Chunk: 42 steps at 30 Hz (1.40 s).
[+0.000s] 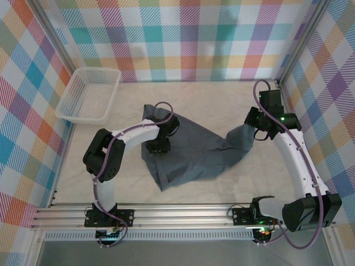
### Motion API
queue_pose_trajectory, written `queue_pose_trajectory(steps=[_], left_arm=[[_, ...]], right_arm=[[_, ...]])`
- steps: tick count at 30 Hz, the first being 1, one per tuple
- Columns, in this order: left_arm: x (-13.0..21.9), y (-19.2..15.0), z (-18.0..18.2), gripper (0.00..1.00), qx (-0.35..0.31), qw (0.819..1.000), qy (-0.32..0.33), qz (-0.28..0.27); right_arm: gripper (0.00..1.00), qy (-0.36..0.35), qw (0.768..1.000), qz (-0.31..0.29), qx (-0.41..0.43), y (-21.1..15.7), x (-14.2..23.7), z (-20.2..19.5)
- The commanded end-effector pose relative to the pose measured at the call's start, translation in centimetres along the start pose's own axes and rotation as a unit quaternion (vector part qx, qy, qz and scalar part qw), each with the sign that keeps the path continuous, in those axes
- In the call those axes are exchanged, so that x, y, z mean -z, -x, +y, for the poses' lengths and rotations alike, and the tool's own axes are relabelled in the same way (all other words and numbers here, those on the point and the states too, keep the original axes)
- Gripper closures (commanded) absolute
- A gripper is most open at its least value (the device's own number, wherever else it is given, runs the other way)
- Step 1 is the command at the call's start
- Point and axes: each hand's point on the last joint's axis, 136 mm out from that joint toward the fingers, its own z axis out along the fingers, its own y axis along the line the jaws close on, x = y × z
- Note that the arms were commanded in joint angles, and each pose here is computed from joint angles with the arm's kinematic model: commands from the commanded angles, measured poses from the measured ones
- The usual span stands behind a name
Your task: Fold the inside-out t-shirt
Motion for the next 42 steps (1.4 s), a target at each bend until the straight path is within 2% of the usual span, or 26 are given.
queue_pose_trajectory(steps=[1, 8, 13, 15, 19, 25, 29, 32, 34, 38, 42], left_arm=[[-0.1, -0.3, 1.0, 0.72, -0.028, 0.999, 0.027, 0.002], [1.5, 0.1, 4.1, 0.89, 0.010, 0.999, 0.014, -0.028], [1.7, -1.0, 4.8, 0.91, 0.016, 1.000, -0.007, -0.022], [1.7, -1.3, 4.3, 0.90, 0.018, 0.999, -0.024, -0.018], [1.4, -1.3, 2.6, 0.80, 0.038, 0.997, -0.072, -0.017], [0.4, -0.7, 2.8, 0.79, 0.041, 0.997, -0.054, -0.025], [0.4, -0.7, 3.0, 0.84, 0.046, 0.997, -0.054, -0.032], [0.4, -0.8, 3.1, 0.84, 0.050, 0.997, -0.057, -0.031], [0.2, -1.1, 3.0, 0.82, 0.049, 0.997, -0.059, -0.025], [-0.5, -1.5, 3.7, 0.68, 0.054, 0.998, -0.042, -0.016], [-0.7, -1.2, 3.5, 0.69, 0.069, 0.996, -0.052, -0.020]], right_arm=[[1.00, 0.010, 1.000, -0.006, -0.009, 0.1, 0.5, 0.1], [1.00, 0.009, 1.000, -0.011, -0.008, 0.3, 0.8, 0.1], [1.00, 0.013, 1.000, -0.010, -0.010, 0.4, 0.8, 0.3], [1.00, 0.013, 1.000, -0.011, -0.010, 0.5, 0.9, 0.3], [1.00, 0.013, 1.000, -0.012, -0.009, 0.6, 0.9, 0.3], [1.00, 0.013, 1.000, -0.012, -0.005, 0.6, 1.1, 0.3], [1.00, 0.014, 1.000, -0.011, -0.005, 0.5, 1.1, 0.3], [1.00, 0.018, 1.000, -0.010, -0.009, 0.5, 1.0, 0.5], [1.00, 0.020, 1.000, -0.008, -0.011, 0.5, 1.0, 0.6], [1.00, 0.024, 1.000, -0.010, -0.011, 0.6, 1.1, 0.7], [1.00, 0.024, 1.000, -0.008, -0.013, 0.6, 1.1, 0.7]])
